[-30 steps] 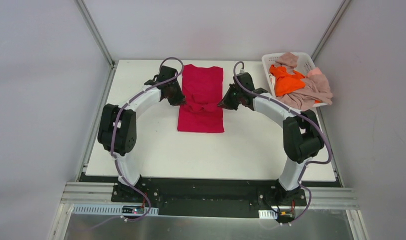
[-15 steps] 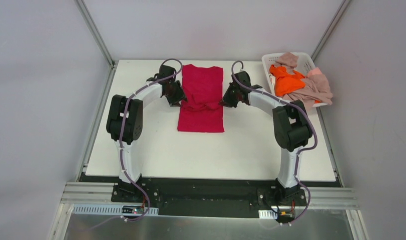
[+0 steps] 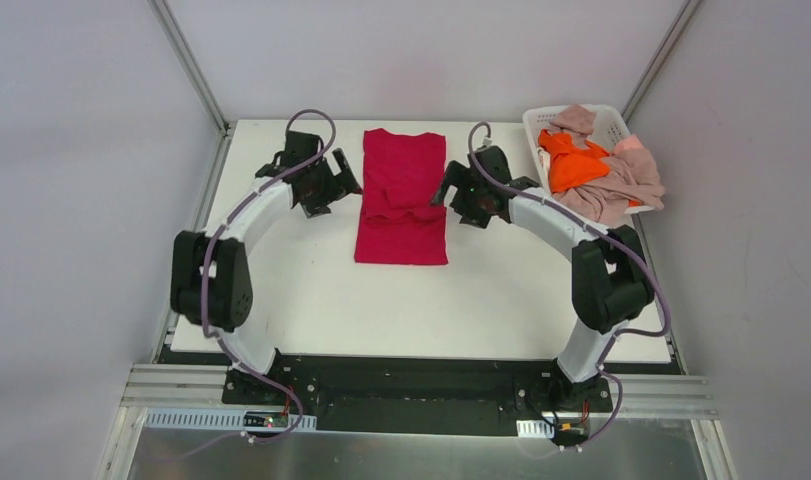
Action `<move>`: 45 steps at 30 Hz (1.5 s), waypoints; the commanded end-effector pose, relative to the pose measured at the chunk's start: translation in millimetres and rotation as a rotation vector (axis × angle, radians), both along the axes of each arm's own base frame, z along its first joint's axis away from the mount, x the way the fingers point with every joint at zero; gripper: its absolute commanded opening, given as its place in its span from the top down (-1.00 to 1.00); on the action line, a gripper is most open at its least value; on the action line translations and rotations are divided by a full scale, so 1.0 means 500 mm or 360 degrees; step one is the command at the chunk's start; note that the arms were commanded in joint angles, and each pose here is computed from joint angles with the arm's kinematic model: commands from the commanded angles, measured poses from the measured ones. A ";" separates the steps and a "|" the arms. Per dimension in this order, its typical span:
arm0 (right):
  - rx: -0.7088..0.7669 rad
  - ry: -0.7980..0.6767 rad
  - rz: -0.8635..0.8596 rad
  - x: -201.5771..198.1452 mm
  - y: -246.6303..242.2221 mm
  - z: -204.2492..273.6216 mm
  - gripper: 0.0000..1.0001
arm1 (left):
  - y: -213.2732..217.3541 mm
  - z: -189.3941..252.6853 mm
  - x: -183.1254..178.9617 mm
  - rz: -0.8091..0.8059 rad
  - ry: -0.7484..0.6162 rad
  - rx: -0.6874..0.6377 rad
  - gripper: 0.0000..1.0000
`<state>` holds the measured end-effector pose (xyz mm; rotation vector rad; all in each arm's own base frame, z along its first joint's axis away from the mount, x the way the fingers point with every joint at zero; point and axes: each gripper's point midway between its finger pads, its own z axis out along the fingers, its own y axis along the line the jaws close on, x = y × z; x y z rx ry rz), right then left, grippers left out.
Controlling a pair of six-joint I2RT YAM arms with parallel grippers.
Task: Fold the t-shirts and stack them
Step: Fold the folded rectangular tshirt in 1/3 of the way
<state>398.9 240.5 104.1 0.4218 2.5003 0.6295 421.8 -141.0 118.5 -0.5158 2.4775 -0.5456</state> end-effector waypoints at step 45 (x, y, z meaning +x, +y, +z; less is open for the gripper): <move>-0.0179 -0.0421 0.0248 0.121 0.101 0.095 -0.99 | 0.042 -0.081 -0.245 0.0113 0.0137 -0.0009 -0.91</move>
